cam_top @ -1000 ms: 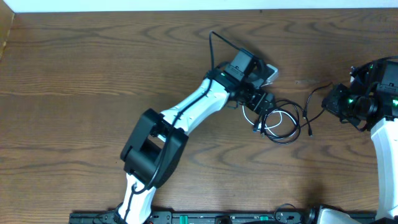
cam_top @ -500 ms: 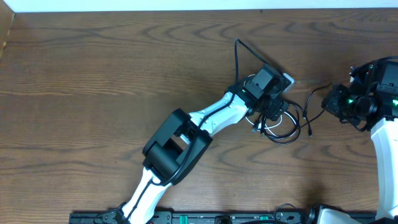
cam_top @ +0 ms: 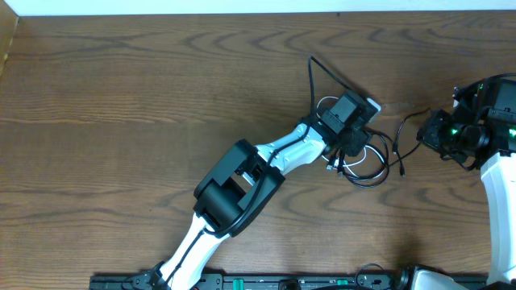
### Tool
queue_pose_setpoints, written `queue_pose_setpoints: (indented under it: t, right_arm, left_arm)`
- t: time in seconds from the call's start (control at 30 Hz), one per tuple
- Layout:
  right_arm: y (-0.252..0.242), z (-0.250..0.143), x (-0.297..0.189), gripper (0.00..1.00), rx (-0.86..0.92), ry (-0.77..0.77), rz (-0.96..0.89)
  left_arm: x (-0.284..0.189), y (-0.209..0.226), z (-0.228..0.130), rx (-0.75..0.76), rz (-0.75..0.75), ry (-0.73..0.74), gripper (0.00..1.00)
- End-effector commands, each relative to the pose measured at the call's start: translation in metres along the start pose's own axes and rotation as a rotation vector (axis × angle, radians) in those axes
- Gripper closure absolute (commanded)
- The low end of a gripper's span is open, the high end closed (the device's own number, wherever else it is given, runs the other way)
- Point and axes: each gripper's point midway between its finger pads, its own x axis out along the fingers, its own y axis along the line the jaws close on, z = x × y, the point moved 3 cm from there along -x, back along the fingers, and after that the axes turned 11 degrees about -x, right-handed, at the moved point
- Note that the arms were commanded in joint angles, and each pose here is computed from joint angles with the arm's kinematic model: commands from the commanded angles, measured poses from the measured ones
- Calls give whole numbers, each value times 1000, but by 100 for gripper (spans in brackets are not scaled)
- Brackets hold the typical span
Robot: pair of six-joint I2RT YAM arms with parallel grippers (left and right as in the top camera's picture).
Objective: Untangle cables
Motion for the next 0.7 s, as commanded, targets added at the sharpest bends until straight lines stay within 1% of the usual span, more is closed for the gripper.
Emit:
queue_pose_setpoints:
  t: [0.0, 0.07, 0.13, 0.17, 0.2, 0.23, 0.37, 0.43, 0.47, 0.5, 0.67]
  right_arm:
    - [-2, 1, 0, 98, -16, -2, -6]
    - [-2, 1, 0, 98, -16, -3, -7]
    - [-2, 2, 0, 98, -16, -3, -11]
    - [-3, 2, 0, 97, -16, -3, -14]
    - [-3, 2, 0, 97, -16, -4, -18]
    - [-4, 2, 0, 97, -17, -3, -22]
    - [-5, 2, 0, 96, -17, -7, -28]
    - [-5, 3, 0, 96, -18, -13, -27]
    - [-4, 5, 0, 96, -20, -21, -26]
    - [-4, 6, 0, 96, -21, -24, -26]
    - [-5, 9, 3, 96, -23, -33, -25]
  left_arm:
    - [14, 4, -18, -2, 36, 39, 49]
    - [14, 5, -19, -2, 51, 41, 58]
    - [14, 7, -20, -3, 62, 46, 76]
    - [14, 9, -21, -4, 69, 51, 81]
    - [10, 10, -22, -7, 74, 60, 91]
    - [5, 10, -20, -11, 78, 65, 92]
    - [-33, 9, -4, -30, 92, 74, 92]
    - [-64, 7, 8, -41, 101, 71, 92]
    - [-98, 6, 18, -55, 110, 66, 92]
    - [-118, 5, 23, -62, 115, 62, 92]
    - [-201, 9, 32, -104, 144, 44, 93]
